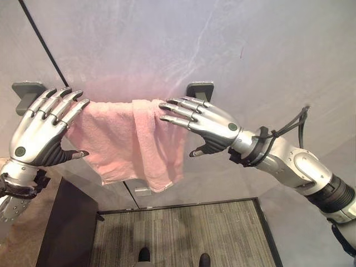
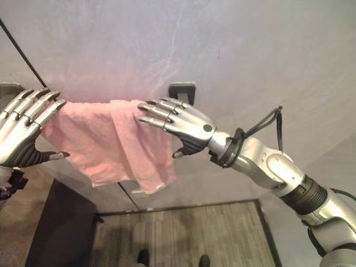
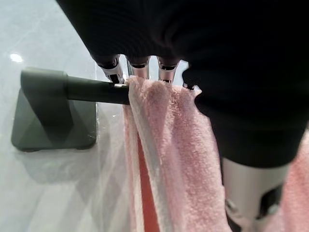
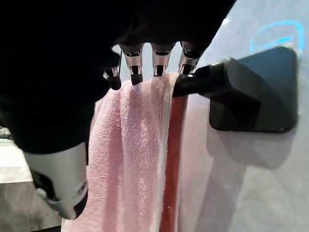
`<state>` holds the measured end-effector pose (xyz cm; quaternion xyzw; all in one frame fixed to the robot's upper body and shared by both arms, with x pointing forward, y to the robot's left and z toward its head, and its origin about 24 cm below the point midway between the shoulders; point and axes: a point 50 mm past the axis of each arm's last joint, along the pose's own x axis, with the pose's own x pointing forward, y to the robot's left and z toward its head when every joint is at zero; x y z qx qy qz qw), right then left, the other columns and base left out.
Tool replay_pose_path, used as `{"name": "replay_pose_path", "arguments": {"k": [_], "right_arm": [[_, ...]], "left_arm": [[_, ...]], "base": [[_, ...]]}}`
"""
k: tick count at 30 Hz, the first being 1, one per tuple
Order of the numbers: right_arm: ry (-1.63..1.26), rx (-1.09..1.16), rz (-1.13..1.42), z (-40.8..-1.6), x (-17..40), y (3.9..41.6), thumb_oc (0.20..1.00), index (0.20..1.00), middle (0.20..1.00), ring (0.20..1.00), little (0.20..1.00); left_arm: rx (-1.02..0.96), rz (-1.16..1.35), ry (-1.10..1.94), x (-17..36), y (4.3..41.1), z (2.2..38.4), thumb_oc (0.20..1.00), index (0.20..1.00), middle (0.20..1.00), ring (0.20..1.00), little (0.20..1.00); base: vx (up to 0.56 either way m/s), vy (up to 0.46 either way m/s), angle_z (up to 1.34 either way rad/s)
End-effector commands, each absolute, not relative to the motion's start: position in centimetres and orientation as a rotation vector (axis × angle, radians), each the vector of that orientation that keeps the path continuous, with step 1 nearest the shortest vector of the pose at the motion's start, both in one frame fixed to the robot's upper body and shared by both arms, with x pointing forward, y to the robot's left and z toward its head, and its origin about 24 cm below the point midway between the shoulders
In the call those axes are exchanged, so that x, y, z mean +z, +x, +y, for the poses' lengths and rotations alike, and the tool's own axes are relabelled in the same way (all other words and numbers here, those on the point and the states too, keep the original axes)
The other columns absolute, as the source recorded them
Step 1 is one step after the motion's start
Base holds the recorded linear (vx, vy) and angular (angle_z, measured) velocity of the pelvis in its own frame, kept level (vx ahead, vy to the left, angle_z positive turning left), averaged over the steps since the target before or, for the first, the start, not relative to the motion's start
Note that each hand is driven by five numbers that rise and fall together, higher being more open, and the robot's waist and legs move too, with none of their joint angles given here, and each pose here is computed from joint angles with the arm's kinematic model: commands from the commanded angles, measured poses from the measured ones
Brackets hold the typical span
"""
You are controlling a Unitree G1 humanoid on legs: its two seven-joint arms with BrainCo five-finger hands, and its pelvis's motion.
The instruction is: Put brush and paste in cup on sink, flatten towel.
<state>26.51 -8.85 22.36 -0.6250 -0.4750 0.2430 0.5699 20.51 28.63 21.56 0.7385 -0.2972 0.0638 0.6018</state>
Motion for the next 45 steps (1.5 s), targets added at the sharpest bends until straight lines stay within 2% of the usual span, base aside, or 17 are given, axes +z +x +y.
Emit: {"name": "replay_pose_path", "arguments": {"k": [1, 6, 18, 31, 33, 35, 36, 37, 38, 42, 45], "right_arm": [[-1.59, 0.654, -1.049, -9.1, 21.9, 26.9, 1.0, 1.0, 1.0, 1.0, 1.0], [-1.663, 0.708, -0.983, -10.3, 21.9, 26.9, 1.0, 1.0, 1.0, 1.0, 1.0], [-1.737, 0.588, -0.763, -15.6, 20.6, 27.5, 1.0, 1.0, 1.0, 1.0, 1.0], [-1.681, 0.582, -0.761, -15.0, 20.0, 27.9, 1.0, 1.0, 1.0, 1.0, 1.0], [-1.629, 0.56, -0.789, -14.4, 20.1, 28.0, 1.0, 1.0, 1.0, 1.0, 1.0], [-1.51, 0.528, -0.772, -14.3, 19.7, 28.1, 1.0, 1.0, 1.0, 1.0, 1.0], [-1.429, 0.518, -0.749, -14.3, 19.3, 28.3, 1.0, 1.0, 1.0, 1.0, 1.0], [-1.197, 0.488, -0.7, -13.9, 18.4, 28.5, 1.0, 1.0, 1.0, 1.0, 1.0], [-1.196, 0.486, -0.7, -14.0, 18.4, 28.5, 1.0, 1.0, 1.0, 1.0, 1.0], [-0.852, 0.378, -0.689, -13.6, 17.8, 28.3, 1.0, 1.0, 1.0, 1.0, 1.0], [-0.654, 0.252, -0.871, -13.2, 20.5, 26.6, 1.0, 1.0, 1.0, 1.0, 1.0]], "left_arm": [[0.109, -0.602, 1.816, 21.8, 21.2, 29.7, 1.0, 1.0, 1.0, 1.0, 1.0], [0.085, -0.523, 1.839, 21.2, 21.0, 30.6, 1.0, 1.0, 1.0, 1.0, 1.0], [0.197, -0.268, 1.734, 18.0, 19.6, 34.5, 1.0, 1.0, 1.0, 1.0, 1.0], [0.214, -0.275, 1.597, 16.6, 20.1, 33.7, 1.0, 1.0, 1.0, 1.0, 1.0], [0.236, -0.339, 1.446, 16.3, 20.7, 32.4, 1.0, 1.0, 1.0, 1.0, 1.0], [0.309, -0.385, 1.128, 15.5, 20.8, 31.6, 1.0, 1.0, 1.0, 1.0, 1.0], [0.344, -0.401, 1.01, 15.2, 20.8, 31.4, 1.0, 1.0, 1.0, 1.0, 1.0], [0.35, -0.486, 0.905, 15.8, 21.2, 29.9, 1.0, 1.0, 1.0, 1.0, 1.0], [0.349, -0.487, 0.906, 15.8, 21.2, 29.9, 1.0, 1.0, 1.0, 1.0, 1.0], [0.371, -0.643, 0.689, 17.3, 21.5, 28.0, 1.0, 1.0, 1.0, 1.0, 1.0], [0.435, -0.774, 0.573, 19.0, 21.3, 27.3, 1.0, 1.0, 1.0, 1.0, 1.0]], "base": [[0.01, 0.009, -0.03], [0.0, 0.004, -0.02], [0.0, 0.002, -0.02], [0.0, 0.0, 0.0], [0.0, 0.0, 0.0], [0.0, 0.0, 0.0], [0.0, 0.0, 0.0], [0.0, 0.0, 0.0], [0.0, 0.0, 0.0], [0.0, 0.0, 0.0], [0.0, 0.0, 0.0]]}}
